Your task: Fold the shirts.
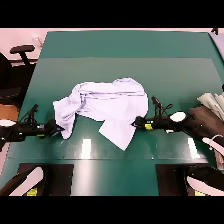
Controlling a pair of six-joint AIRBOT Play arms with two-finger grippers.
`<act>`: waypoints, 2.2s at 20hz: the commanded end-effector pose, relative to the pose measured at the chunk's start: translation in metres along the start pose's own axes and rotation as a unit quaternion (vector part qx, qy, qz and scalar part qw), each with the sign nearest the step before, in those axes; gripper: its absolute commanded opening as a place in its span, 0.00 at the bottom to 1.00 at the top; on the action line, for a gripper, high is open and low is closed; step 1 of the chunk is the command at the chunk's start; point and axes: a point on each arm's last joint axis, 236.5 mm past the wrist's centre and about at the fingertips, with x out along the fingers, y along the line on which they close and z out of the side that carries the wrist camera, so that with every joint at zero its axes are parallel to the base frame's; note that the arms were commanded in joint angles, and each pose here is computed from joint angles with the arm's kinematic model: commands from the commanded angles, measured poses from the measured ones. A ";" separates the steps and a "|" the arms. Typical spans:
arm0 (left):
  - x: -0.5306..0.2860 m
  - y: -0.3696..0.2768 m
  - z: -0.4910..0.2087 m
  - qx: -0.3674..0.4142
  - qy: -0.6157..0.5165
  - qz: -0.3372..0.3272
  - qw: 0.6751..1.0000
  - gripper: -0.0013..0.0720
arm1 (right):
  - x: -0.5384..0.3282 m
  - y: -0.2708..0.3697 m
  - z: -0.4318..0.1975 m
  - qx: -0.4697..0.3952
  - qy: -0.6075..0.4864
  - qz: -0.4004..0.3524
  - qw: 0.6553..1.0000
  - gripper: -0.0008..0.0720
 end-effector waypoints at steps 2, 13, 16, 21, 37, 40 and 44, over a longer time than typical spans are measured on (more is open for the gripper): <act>-0.051 -0.051 0.032 0.101 -0.011 -0.013 0.995 0.05 | -0.047 0.067 0.052 -0.053 -0.086 0.060 0.993 0.04; -0.387 -0.345 0.051 0.442 -0.421 0.049 0.791 0.05 | -0.419 0.238 0.098 -0.281 -0.467 0.085 0.834 0.04; -0.453 -0.380 0.012 0.465 -0.515 0.091 0.714 0.05 | -0.483 0.279 0.062 -0.337 -0.547 0.015 0.767 0.04; -0.465 -0.396 0.006 0.473 -0.540 0.072 0.692 0.05 | -0.556 0.361 0.036 -0.421 -0.624 -0.023 0.657 0.04; -0.039 -0.168 0.257 0.370 -0.282 0.043 0.884 0.05 | -0.147 0.027 0.278 -0.204 -0.231 -0.069 0.949 0.04; -0.008 -0.152 0.295 0.352 -0.283 0.054 0.891 0.05 | -0.116 0.008 0.311 -0.203 -0.207 -0.068 0.955 0.04; -0.034 -0.178 0.329 0.376 -0.323 0.052 0.867 0.05 | -0.120 0.020 0.339 -0.222 -0.202 -0.052 0.952 0.04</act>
